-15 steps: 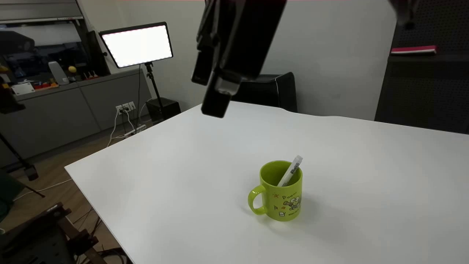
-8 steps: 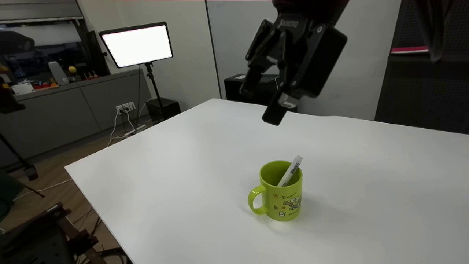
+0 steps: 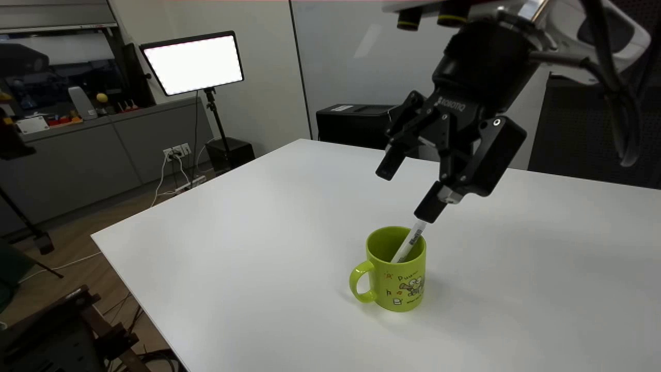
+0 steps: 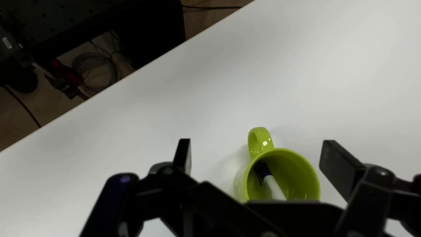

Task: Take the marker from the green cup and put it on the table

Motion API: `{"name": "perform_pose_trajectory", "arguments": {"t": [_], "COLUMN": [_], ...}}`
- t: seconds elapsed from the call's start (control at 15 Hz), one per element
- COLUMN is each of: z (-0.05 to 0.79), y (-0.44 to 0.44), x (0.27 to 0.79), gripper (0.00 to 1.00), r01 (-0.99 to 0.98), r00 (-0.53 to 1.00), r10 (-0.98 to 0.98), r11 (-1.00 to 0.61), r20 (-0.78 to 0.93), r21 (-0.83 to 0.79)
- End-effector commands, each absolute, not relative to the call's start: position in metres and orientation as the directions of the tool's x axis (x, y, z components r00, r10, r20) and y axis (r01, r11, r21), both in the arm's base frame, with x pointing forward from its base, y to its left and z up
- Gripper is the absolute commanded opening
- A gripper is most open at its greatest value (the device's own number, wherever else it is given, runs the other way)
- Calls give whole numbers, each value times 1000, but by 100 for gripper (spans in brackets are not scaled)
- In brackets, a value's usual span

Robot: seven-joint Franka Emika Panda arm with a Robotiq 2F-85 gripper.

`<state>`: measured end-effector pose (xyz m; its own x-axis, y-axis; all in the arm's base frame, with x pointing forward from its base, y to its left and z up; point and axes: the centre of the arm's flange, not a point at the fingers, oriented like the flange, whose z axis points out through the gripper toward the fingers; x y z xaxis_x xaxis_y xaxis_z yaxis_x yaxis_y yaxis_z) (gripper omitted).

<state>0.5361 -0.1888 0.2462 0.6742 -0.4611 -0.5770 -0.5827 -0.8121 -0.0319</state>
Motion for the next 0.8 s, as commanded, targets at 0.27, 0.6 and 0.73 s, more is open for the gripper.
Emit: {"name": "perform_pose_trajectory", "arguments": {"t": [0.27,0.6,0.73], "z": [218,225,220], "y": [-189,-169,-170], "x": [568,585,573], "gripper": [100,100,100], "r01": [-580,-551,-539], "r00": [652,685,695], "r10": [-463,-440,-423], "r11": [-814,-835,-842], "r20": [-600,-580,-582], "r21": [-2,-17,-32]}}
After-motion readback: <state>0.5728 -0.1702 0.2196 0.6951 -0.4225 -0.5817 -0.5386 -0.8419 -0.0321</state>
